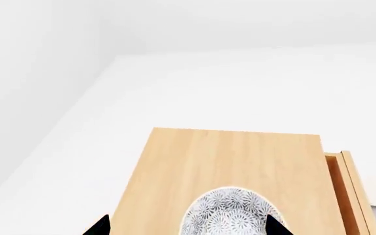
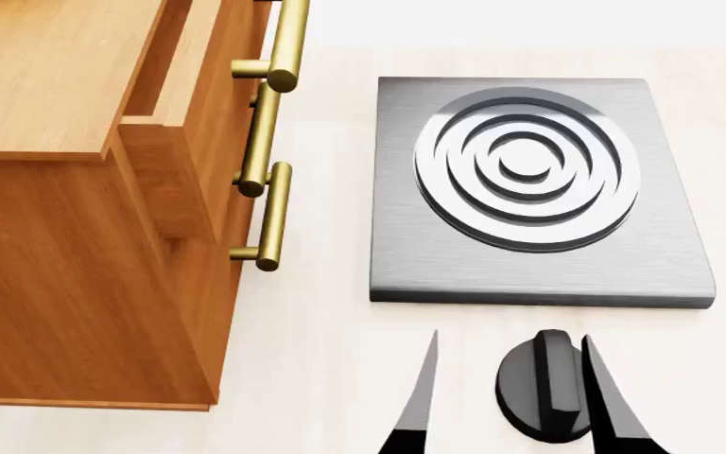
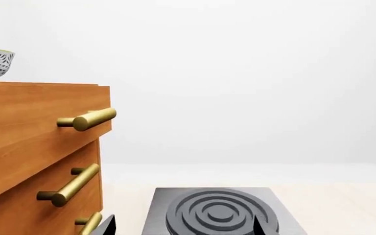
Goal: Pick the akita bowl on the wooden cabinet and place it on the plate.
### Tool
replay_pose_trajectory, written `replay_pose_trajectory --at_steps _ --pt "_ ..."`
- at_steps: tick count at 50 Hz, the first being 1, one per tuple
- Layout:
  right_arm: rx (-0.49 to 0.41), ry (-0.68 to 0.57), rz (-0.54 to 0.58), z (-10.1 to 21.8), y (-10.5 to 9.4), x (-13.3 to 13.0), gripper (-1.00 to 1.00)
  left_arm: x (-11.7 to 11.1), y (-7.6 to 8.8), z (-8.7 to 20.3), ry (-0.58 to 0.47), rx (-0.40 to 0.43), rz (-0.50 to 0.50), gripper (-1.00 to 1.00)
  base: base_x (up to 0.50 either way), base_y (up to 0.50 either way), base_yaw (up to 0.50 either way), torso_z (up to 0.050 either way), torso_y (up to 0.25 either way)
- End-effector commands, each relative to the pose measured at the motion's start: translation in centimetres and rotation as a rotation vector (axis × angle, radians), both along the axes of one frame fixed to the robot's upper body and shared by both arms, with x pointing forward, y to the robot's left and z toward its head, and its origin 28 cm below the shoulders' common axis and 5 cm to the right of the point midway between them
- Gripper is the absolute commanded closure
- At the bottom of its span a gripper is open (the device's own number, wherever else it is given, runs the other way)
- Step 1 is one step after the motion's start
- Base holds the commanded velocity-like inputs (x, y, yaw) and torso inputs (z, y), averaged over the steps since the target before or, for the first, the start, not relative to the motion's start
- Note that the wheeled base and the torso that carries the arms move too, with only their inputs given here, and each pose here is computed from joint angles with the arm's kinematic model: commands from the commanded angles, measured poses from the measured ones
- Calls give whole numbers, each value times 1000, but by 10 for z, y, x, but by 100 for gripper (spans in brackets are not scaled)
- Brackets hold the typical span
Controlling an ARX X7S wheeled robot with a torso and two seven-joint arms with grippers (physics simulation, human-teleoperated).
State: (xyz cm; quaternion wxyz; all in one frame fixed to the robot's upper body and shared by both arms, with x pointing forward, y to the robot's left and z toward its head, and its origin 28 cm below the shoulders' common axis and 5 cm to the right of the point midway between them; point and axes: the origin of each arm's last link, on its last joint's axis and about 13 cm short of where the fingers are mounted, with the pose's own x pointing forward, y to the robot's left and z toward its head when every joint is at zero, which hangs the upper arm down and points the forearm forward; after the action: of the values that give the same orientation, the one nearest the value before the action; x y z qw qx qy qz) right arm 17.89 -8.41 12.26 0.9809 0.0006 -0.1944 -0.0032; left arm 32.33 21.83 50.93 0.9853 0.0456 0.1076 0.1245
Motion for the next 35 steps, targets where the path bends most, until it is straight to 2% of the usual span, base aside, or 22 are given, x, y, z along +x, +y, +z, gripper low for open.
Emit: replay_pose_trajectory --at_steps 1,6,18,24,26,35 --pt "-1 1 1 0 0 0 -100 -5 3 0 50 0 2 -100 0 0 0 0 0" --pt "0 2 1 -1 0 0 -100 -7 5 -4 110 -61 1 -100 0 0 0 0 0" --pt "-2 5 2 -2 0 1 -100 -6 6 -9 149 -60 -3 -100 0 0 0 0 0" --pt "0 6 4 -2 1 1 -100 -6 6 -9 151 -55 -6 -100 0 0 0 0 0" --pt "0 7 4 -2 1 1 -100 -4 6 -7 119 -50 -15 -100 0 0 0 0 0" --pt "2 11 6 -4 0 2 -100 -1 8 -13 138 -59 3 -100 0 0 0 0 0"
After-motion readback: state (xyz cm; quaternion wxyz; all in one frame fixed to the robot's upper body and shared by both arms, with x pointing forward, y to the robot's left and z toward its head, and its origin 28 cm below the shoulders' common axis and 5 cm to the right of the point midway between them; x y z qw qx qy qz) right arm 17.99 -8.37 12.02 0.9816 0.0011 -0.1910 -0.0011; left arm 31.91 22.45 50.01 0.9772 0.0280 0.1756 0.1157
